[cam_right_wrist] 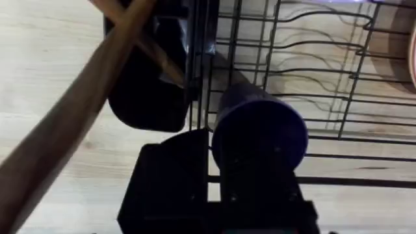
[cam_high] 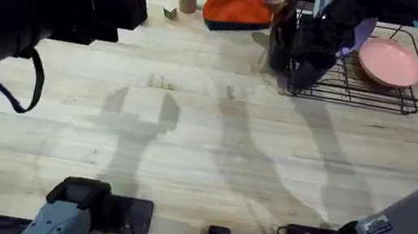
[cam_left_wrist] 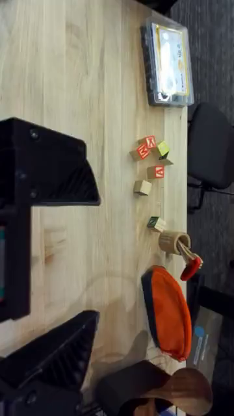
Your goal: Pick up the cup on the table and put them onto the rack.
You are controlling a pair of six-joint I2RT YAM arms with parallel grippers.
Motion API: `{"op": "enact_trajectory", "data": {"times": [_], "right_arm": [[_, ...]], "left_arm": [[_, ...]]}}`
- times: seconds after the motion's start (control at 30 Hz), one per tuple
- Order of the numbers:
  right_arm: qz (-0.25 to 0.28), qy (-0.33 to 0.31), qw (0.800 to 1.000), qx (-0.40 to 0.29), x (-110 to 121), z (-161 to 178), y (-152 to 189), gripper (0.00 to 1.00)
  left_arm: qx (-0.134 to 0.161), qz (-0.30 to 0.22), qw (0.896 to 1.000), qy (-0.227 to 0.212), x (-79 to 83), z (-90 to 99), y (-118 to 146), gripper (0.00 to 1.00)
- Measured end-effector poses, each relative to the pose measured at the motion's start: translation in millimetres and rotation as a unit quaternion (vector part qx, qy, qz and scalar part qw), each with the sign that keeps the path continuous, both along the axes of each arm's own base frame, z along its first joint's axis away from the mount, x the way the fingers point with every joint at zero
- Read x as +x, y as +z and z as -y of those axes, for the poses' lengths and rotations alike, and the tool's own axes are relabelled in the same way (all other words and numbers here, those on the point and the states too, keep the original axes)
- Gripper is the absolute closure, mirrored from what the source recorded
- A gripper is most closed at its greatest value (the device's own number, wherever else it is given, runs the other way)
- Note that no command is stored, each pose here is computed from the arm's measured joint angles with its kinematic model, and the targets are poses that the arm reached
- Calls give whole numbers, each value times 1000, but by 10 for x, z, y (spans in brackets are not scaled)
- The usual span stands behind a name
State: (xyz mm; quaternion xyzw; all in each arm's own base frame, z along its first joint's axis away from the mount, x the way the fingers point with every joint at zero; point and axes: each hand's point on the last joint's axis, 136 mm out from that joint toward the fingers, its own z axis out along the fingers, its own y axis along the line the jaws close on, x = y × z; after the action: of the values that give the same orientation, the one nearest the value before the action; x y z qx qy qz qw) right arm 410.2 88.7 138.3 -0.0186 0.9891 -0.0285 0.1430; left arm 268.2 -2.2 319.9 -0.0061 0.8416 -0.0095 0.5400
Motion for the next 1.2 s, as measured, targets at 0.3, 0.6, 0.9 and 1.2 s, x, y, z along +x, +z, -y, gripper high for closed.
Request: {"op": "enact_trajectory", "data": {"times": [0.3,0.6,0.9,1.2], "right_arm": [[-3,2,1000,-2,-13,4,-2,796],[1,4,1000,-1,-71,20,108,742],[31,9,999,5,-120,33,383,737],[71,25,997,10,-347,94,849,657]], "left_arm": [[0,0,1000,0,0,0,0,8],[0,0,1000,0,0,0,0,8],[0,0,1000,0,0,0,0,8],[0,0,1000,0,0,0,0,8]]}}
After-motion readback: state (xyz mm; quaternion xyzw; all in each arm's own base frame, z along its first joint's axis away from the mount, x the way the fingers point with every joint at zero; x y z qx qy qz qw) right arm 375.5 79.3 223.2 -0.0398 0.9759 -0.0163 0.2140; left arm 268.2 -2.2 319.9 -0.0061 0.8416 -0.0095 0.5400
